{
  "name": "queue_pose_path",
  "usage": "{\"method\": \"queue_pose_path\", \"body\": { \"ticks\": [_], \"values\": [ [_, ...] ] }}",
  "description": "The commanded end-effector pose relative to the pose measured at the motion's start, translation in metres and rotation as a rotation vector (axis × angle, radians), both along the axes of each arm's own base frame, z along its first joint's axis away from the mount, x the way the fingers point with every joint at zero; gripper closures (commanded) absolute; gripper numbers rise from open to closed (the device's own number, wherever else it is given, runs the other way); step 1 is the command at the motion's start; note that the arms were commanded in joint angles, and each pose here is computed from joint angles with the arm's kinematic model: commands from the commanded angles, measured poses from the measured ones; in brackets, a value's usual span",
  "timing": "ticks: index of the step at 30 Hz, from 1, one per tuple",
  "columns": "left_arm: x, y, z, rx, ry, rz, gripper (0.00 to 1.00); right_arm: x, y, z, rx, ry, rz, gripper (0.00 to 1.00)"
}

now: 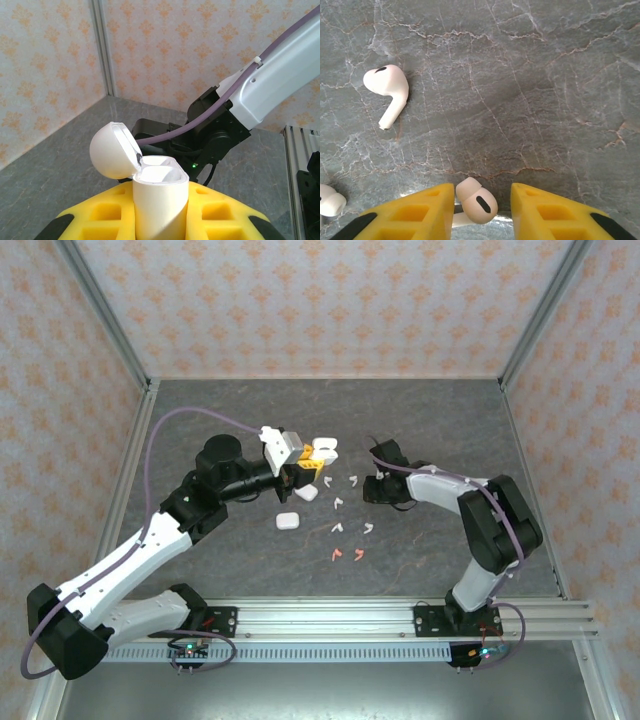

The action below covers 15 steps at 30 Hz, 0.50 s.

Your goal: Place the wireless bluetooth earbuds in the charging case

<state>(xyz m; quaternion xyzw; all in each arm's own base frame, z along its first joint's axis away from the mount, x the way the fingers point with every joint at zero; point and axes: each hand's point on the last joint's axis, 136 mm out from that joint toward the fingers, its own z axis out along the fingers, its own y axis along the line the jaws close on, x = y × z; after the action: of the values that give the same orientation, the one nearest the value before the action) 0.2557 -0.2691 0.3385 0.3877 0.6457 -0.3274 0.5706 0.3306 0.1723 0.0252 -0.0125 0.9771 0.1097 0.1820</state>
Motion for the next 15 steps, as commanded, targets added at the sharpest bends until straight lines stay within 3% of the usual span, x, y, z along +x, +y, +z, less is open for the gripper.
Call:
{"method": "queue_pose_path", "body": {
  "ticks": [1,10,15],
  "values": [
    [-0.003,0.001,0.004,-0.013,-0.006,0.004,1.00,0.011,0.001,0.000,-0.002,-0.013,-0.021,0.67],
    [-0.002,0.003,0.002,-0.009,-0.005,0.018,1.00,0.002,-0.001,-0.006,-0.001,0.010,-0.014,0.77],
    [0.000,0.003,-0.001,-0.023,0.010,0.027,1.00,0.005,-0.003,0.013,0.005,-0.054,-0.006,0.80]
  ]
}}
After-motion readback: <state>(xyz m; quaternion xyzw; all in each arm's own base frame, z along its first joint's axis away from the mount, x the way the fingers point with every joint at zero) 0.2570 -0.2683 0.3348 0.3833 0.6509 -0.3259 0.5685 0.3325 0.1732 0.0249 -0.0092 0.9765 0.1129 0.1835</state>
